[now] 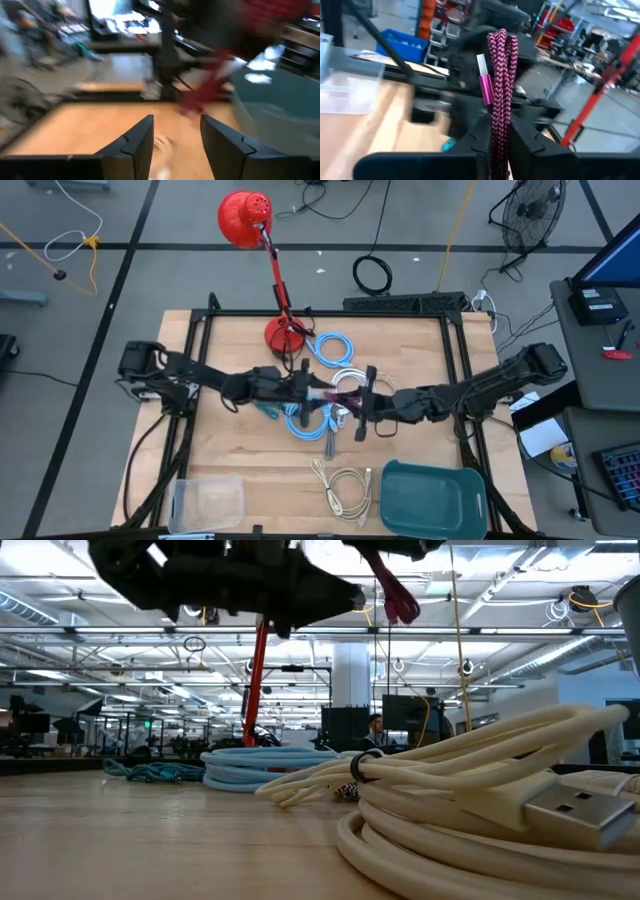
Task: Pick & Place USB Port
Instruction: Put the pink charger cable into the transparent bin
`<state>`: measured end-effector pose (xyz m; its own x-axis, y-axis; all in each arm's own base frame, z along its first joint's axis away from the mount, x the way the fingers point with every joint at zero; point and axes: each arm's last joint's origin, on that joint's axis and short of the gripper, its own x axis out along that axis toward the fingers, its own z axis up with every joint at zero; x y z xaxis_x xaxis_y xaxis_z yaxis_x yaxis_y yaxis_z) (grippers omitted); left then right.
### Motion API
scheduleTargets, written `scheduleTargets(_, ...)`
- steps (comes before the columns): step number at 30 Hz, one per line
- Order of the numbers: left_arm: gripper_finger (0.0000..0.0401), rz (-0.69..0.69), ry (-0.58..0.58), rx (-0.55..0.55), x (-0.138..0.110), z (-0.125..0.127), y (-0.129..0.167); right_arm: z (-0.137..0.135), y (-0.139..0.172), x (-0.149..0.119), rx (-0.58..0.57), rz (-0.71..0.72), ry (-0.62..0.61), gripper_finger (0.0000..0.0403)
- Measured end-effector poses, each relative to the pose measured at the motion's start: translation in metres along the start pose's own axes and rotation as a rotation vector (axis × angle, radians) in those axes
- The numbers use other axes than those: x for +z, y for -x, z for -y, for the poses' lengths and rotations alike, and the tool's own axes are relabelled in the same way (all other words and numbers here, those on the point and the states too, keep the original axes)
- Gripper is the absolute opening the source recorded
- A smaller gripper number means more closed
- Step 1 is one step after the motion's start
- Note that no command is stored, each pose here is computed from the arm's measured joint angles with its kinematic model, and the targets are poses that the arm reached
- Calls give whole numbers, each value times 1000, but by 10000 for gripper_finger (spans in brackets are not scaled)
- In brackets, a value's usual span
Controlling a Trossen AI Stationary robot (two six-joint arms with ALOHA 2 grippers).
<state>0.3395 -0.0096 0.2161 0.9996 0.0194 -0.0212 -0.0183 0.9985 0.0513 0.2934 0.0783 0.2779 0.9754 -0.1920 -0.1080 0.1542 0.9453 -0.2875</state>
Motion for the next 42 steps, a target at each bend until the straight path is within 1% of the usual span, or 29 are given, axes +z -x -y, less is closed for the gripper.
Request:
scheduleTargets(2, 144, 15, -18, 0, 0, 1, -5, -4, 2, 1, 13, 4, 17, 25)
scheduleTargets(4, 134, 17, -22, -42, -3, 4, -9, -5, 2, 2, 14, 12, 19, 26)
scheduleTargets(8, 123, 37, -27, -82, 1, 5, -12, -4, 2, 2, -15, 12, 16, 37)
scheduleTargets(11, 123, 7, -28, -92, -3, 6, -12, -3, 2, 2, -41, 6, 23, 40)
scheduleTargets(18, 124, 23, -50, -108, -1, 12, -12, -3, 2, 3, -41, 11, 23, 28)
scheduleTargets(27, 125, 91, -68, -122, 14, 21, -16, -2, 2, 2, -40, 8, 15, 38)
scheduleTargets(31, 125, 106, -82, -134, 20, 28, -18, -3, 2, 2, -36, 11, 13, 31)
scheduleTargets(36, 123, 103, -71, -125, 22, 29, -20, -2, 2, 3, -38, 13, 13, 31)
scheduleTargets(39, 109, 99, -67, -102, 22, 28, -20, -2, 2, 3, -41, 11, 14, 36)
scheduleTargets(42, 76, 98, -64, -91, 22, 28, -20, -2, 2, 3, -41, 11, 14, 35)
